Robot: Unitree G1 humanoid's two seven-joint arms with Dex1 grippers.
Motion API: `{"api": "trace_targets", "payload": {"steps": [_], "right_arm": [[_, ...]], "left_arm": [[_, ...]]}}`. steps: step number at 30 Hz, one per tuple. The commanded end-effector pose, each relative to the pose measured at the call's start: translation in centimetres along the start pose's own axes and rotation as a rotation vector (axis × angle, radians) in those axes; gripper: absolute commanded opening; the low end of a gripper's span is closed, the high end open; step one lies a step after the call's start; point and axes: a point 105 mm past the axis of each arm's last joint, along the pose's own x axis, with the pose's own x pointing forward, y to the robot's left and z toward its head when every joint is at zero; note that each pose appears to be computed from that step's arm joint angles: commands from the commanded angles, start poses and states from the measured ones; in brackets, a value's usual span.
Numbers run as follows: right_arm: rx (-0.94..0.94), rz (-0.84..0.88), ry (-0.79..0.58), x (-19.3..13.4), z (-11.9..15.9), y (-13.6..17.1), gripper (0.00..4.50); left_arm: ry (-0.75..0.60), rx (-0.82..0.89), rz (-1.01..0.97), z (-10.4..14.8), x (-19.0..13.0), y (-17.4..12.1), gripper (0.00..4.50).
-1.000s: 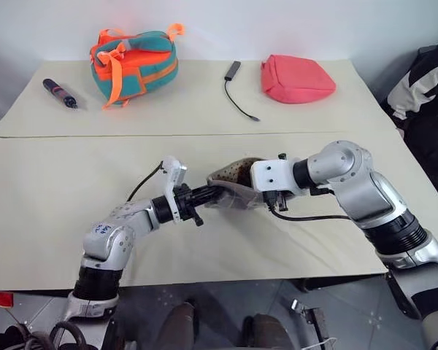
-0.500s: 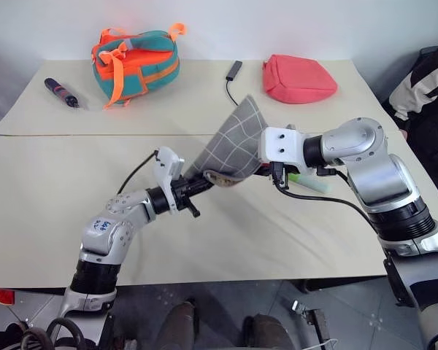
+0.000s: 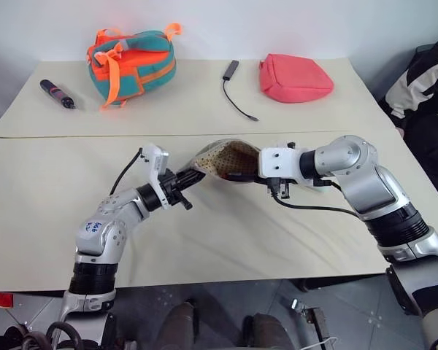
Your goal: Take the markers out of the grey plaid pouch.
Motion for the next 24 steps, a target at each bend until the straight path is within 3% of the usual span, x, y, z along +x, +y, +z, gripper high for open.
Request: {"api": "trace_targets", "payload": {"steps": [1, 10, 14, 16, 20, 24], "right_arm": [[0.023, -0.064, -0.142, -2.3, 2.6, -1.5, 0.53], [0.142, -0.104, -0.243, -4.7, 3.1, -2.0, 0.53], [0.228, -0.145, -0.157, -2.9, -1.5, 0.1, 0.53], [0.219, -0.201, -0.120, -1.8, -3.1, 0.5, 0.53], [0.265, -0.276, -0.131, -0.8, -4.4, 1.2, 0.53], [0.255, -0.371, -0.046, -0.3, -6.2, 0.9, 0.53]], "left_arm": [[0.001, 0.171, 0.066, 1.2, -1.1, 1.6, 0.00], [0.056, 0.476, 0.243, 3.7, -5.0, 5.4, 0.00], [0.163, 0.778, 0.491, 6.6, -9.9, 8.6, 0.00], [0.185, 0.824, 0.530, 6.9, -11.3, 8.7, 0.00], [0.244, 0.856, 0.580, 5.6, -13.3, 8.4, 0.00], [0.261, 0.804, 0.543, 2.1, -12.1, 7.0, 0.00]]}}
